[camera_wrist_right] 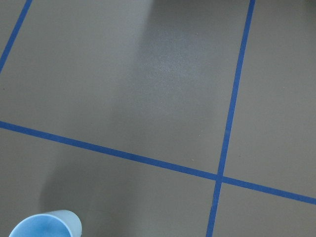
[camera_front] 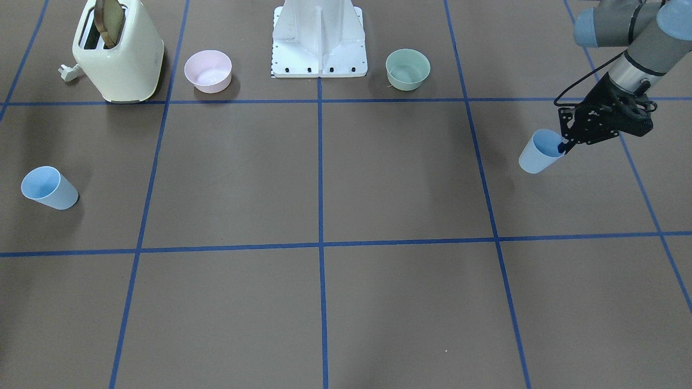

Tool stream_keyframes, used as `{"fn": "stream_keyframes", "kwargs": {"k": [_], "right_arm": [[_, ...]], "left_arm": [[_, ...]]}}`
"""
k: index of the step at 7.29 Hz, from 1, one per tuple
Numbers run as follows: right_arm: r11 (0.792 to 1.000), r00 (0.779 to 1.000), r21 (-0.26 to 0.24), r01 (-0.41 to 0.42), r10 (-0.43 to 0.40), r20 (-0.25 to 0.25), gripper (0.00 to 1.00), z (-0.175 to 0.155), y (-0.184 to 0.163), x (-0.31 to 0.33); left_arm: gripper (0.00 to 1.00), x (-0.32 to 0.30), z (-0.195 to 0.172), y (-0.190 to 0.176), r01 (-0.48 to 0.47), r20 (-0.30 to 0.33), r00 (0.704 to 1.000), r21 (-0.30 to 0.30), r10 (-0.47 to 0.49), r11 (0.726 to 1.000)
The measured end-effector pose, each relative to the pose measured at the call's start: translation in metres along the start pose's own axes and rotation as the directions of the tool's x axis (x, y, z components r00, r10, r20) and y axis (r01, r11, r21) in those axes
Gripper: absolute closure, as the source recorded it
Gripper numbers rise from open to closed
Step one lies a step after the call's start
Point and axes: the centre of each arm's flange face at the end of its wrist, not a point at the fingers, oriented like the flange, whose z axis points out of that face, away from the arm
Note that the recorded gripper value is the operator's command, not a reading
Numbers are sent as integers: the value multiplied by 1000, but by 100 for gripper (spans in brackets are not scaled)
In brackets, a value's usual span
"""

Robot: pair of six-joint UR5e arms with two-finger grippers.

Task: Stack blue cups with both arms
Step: 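Reach the left gripper down and grasp the light blue cup, then carry the light blue cup with the left gripper to the table center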

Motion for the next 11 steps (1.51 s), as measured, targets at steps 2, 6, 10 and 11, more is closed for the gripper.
{"fn": "stream_keyframes", "kwargs": {"k": [2, 6, 10, 11], "right_arm": [[1000, 1000, -1, -1, 1, 0, 0, 0, 0, 0], [1000, 1000, -3, -9, 9, 0, 0, 1, 0, 1], [1000, 1000, -3, -24, 24, 3, 0, 2, -2, -1], [1000, 1000, -3, -24, 24, 3, 0, 2, -2, -1]], "left_arm": [[100, 95, -2, -79, 80, -3, 997, -14, -80, 997], [100, 375, 61, -145, 232, 44, 972, -47, -230, 972], [100, 463, 116, -126, 225, 72, 972, -48, -221, 973], [100, 465, 121, -121, 219, 76, 974, -54, -215, 974]]}}
